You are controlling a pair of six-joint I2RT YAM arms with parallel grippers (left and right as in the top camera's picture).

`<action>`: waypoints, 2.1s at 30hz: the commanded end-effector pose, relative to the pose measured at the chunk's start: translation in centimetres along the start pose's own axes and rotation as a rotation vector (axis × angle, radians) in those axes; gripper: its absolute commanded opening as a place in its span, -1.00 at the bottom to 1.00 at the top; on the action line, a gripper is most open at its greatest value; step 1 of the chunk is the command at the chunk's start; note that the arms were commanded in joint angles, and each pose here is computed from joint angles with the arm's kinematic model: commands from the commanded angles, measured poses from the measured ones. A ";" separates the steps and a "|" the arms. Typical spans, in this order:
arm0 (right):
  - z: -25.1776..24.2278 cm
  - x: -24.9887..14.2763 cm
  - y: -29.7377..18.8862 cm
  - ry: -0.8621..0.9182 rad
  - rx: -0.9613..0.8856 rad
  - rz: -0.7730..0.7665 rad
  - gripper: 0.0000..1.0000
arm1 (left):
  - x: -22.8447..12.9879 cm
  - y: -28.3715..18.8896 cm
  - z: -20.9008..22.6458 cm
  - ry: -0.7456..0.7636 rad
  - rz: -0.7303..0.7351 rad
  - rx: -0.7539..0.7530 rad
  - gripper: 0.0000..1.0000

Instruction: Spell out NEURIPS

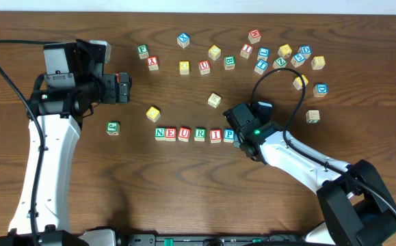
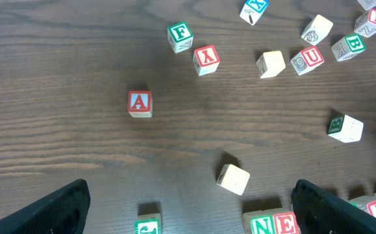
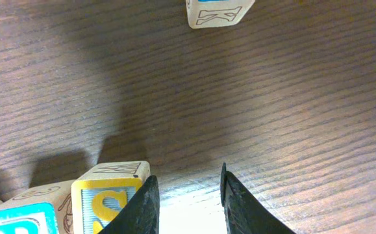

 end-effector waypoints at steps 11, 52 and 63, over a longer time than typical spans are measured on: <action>-0.2 0.0 0.3 -0.012 -0.007 -0.004 -0.47 | 0.8 -0.6 0.1 0.002 -0.028 0.000 0.95; -0.4 1.4 1.1 0.026 0.033 0.006 -0.50 | 0.8 -0.6 0.1 0.002 -0.028 0.000 0.95; -0.1 1.2 1.1 0.025 0.053 0.026 -0.52 | 0.8 -0.6 0.1 0.002 -0.028 0.000 0.95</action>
Point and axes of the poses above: each gripper's point midway between its finger pads, its own y axis out along the fingers, its own z axis along the line the jaws close on, x = y × z, the point moved 5 cm from there along -y, back along the fingers, and after that the axes turned 14 degrees about y, right-handed, at the moved point
